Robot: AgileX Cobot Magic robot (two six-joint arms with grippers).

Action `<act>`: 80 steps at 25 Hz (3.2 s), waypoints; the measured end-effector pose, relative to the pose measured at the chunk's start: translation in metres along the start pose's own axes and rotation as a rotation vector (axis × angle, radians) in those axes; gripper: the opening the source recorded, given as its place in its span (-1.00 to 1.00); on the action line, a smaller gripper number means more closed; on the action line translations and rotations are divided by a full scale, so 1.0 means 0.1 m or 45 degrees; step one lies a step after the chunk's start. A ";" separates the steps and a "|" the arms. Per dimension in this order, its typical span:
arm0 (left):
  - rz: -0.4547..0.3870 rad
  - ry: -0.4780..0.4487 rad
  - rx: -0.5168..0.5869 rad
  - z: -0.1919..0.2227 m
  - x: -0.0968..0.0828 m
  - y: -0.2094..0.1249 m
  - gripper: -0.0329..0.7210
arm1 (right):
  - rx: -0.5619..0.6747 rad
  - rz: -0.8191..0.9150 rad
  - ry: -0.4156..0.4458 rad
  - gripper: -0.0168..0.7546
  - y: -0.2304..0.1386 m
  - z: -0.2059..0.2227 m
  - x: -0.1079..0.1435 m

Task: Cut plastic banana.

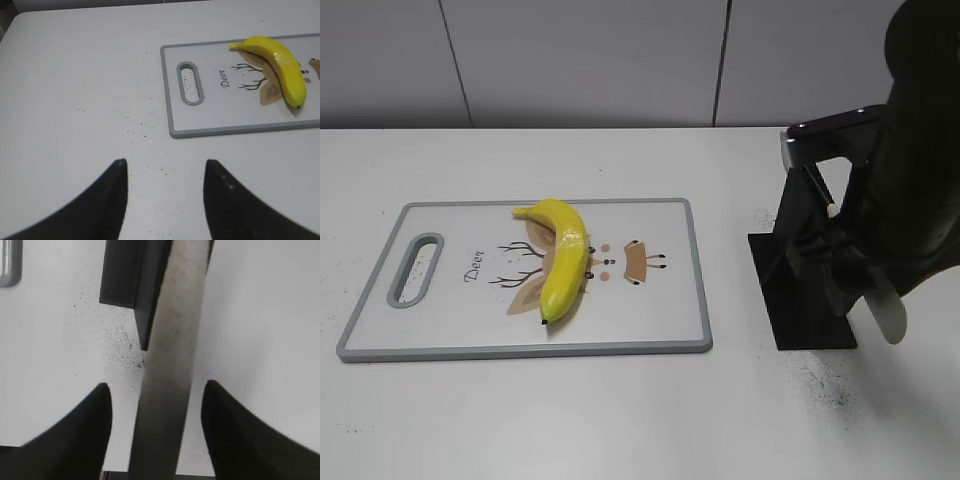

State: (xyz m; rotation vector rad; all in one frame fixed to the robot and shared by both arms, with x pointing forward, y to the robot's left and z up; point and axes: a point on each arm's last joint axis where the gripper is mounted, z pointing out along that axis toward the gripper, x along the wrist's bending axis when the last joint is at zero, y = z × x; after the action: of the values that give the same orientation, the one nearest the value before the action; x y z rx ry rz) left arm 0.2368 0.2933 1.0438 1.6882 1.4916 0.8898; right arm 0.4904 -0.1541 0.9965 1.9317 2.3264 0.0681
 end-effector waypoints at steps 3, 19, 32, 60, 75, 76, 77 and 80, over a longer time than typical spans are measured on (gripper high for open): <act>0.000 0.000 0.000 0.00 0.00 0.00 0.34 | 0.031 0.017 0.019 -0.10 0.00 0.04 0.03; 0.000 0.000 0.000 0.00 0.00 0.00 0.34 | -0.014 0.071 0.043 -0.49 -0.05 -0.11 -0.01; 0.000 0.000 0.000 0.00 0.00 0.00 0.34 | -0.207 0.091 0.122 -0.51 -0.18 -0.60 -0.11; 0.016 -0.004 -0.004 0.00 0.00 0.04 0.51 | -0.693 -0.349 0.158 -0.54 0.14 -1.42 -0.08; 0.124 -0.110 0.084 0.27 0.03 0.70 0.64 | -0.538 -0.766 0.342 -0.54 0.43 -0.92 0.19; 0.130 -0.119 0.083 0.30 0.03 0.75 0.64 | -0.540 -0.761 0.392 -0.54 0.45 -0.91 0.18; 0.134 -0.128 0.092 0.35 0.03 0.79 0.64 | -0.548 -0.763 0.439 -0.54 0.49 -0.89 0.14; 0.156 -0.169 0.105 0.45 0.03 0.92 0.64 | -0.623 -0.793 0.595 -0.54 0.59 -0.90 0.00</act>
State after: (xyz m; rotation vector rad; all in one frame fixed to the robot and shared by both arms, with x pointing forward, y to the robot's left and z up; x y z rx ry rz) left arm 0.3228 0.2853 1.0993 1.8780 1.3642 0.7721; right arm 0.5375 -0.1392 1.0918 0.9884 2.7253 1.0058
